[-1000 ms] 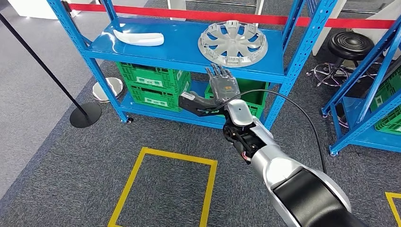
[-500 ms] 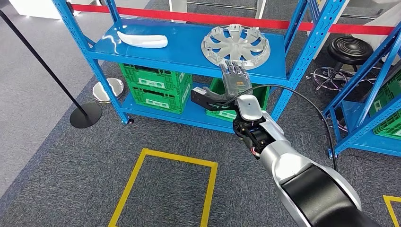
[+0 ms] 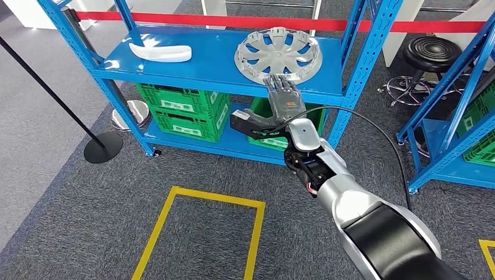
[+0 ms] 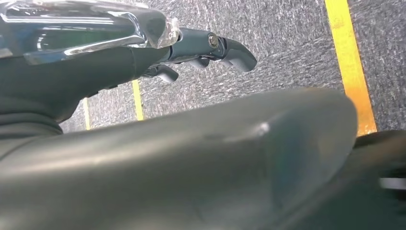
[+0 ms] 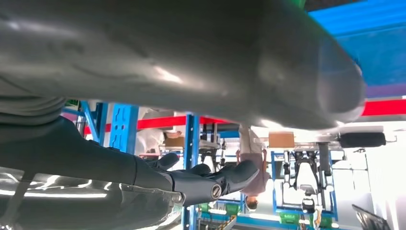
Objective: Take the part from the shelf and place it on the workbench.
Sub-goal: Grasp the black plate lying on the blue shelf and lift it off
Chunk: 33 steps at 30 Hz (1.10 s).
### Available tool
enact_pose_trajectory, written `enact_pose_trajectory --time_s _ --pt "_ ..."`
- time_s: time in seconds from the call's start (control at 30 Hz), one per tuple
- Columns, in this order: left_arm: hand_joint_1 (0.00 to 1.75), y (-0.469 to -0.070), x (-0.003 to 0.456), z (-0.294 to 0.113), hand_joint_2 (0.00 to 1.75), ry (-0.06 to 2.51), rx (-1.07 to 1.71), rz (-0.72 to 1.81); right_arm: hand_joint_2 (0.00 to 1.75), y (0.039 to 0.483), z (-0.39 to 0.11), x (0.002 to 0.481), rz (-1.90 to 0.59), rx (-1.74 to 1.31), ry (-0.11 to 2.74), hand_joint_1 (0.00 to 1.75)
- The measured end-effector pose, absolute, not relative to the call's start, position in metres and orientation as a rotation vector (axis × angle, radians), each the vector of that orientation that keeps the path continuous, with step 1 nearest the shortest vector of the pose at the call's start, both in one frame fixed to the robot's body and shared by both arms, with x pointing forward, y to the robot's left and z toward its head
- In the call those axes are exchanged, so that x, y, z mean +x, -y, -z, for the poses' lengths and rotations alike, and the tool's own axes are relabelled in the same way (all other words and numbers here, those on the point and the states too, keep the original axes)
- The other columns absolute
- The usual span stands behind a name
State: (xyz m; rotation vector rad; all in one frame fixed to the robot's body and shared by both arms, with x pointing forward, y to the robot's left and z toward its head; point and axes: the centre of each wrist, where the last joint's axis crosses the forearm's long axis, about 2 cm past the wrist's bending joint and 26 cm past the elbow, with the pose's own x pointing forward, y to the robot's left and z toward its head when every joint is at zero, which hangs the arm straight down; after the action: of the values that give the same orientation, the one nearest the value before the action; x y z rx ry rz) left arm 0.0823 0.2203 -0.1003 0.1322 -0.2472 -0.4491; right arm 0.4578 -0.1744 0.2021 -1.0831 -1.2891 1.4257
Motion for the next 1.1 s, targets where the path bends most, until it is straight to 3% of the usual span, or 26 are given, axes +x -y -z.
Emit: enact_pose_trajectory --time_s 1.1 --pt "0.0 -0.219 0.078 0.101 0.0 0.251 0.133 0.449 0.0 0.148 -0.204 0.451 -1.497 -0.968 1.42 0.0"
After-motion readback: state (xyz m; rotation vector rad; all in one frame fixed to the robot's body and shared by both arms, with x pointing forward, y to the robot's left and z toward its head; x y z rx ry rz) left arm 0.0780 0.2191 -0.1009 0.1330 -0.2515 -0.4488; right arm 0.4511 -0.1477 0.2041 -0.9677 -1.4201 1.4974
